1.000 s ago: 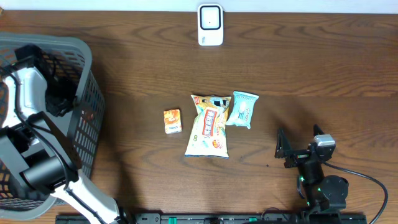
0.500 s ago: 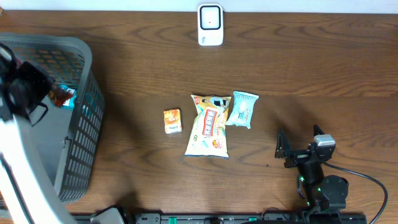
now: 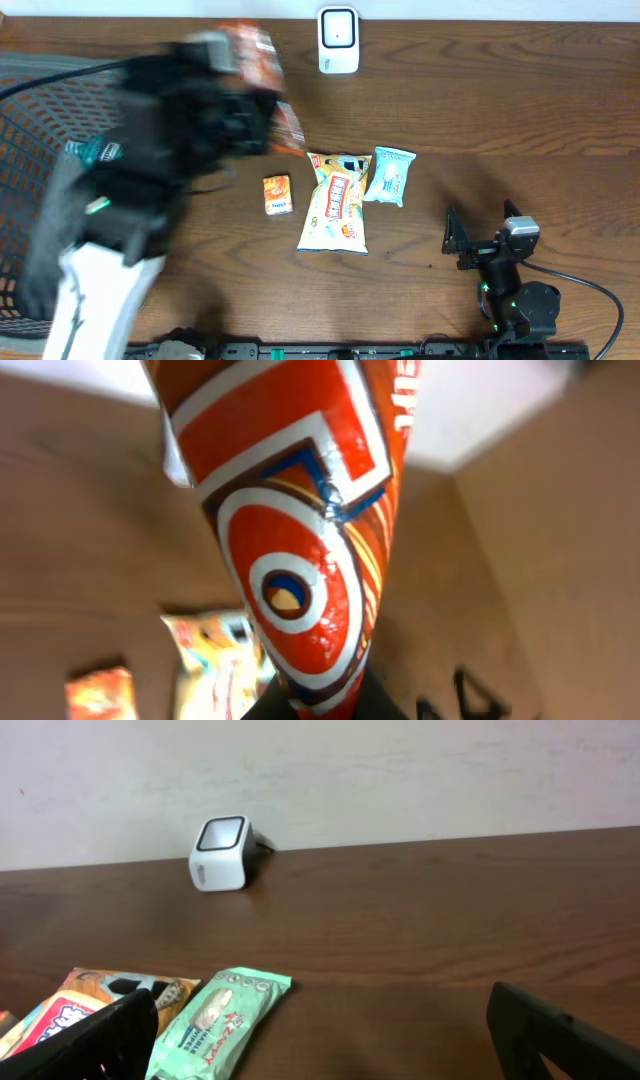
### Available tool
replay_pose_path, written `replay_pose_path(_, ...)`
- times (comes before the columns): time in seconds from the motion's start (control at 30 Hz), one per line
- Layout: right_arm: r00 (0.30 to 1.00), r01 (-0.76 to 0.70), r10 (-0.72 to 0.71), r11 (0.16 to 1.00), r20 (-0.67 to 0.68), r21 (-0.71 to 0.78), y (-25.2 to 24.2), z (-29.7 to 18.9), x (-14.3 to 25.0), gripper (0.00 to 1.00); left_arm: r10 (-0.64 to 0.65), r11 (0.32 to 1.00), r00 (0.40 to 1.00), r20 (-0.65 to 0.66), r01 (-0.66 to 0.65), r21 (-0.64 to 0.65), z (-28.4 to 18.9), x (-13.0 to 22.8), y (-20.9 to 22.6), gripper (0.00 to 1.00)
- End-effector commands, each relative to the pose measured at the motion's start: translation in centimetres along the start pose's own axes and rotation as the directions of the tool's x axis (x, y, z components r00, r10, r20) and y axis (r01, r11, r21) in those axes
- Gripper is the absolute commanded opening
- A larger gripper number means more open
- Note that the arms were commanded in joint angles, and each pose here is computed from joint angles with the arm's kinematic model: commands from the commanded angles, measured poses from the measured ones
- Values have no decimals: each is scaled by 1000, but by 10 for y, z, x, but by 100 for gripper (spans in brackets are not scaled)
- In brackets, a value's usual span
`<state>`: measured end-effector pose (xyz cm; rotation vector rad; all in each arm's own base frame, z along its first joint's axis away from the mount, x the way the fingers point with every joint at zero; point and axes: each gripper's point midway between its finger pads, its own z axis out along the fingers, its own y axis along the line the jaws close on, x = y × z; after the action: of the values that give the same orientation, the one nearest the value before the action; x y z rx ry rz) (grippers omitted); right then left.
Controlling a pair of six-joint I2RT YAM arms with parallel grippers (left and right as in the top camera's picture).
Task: Scan the item barcode
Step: 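Carry the TOP bar with the left gripper and lower it beside the packet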
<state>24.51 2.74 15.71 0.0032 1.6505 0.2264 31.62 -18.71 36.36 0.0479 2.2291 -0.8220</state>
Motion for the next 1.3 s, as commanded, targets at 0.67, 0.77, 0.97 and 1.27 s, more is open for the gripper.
replay_pose_path(0.67,1000,-7,7,1000,-4,-1,1,0,1,99,120,993,807,-579,-107,55,242,227,-35,8)
replay_pose_path(0.77,1000,-7,7,1000,-4,-1,1,0,1,99,113,993,785,-610,-112,40,251,244,-27,8)
replay_pose_path(0.97,1000,-7,7,1000,-4,-1,1,0,1,99,118,993,787,-606,-111,49,248,241,-31,34)
replay_pose_path(1.27,1000,-7,7,1000,-4,-1,1,0,1,99,156,987,867,-472,-156,39,213,173,-33,56)
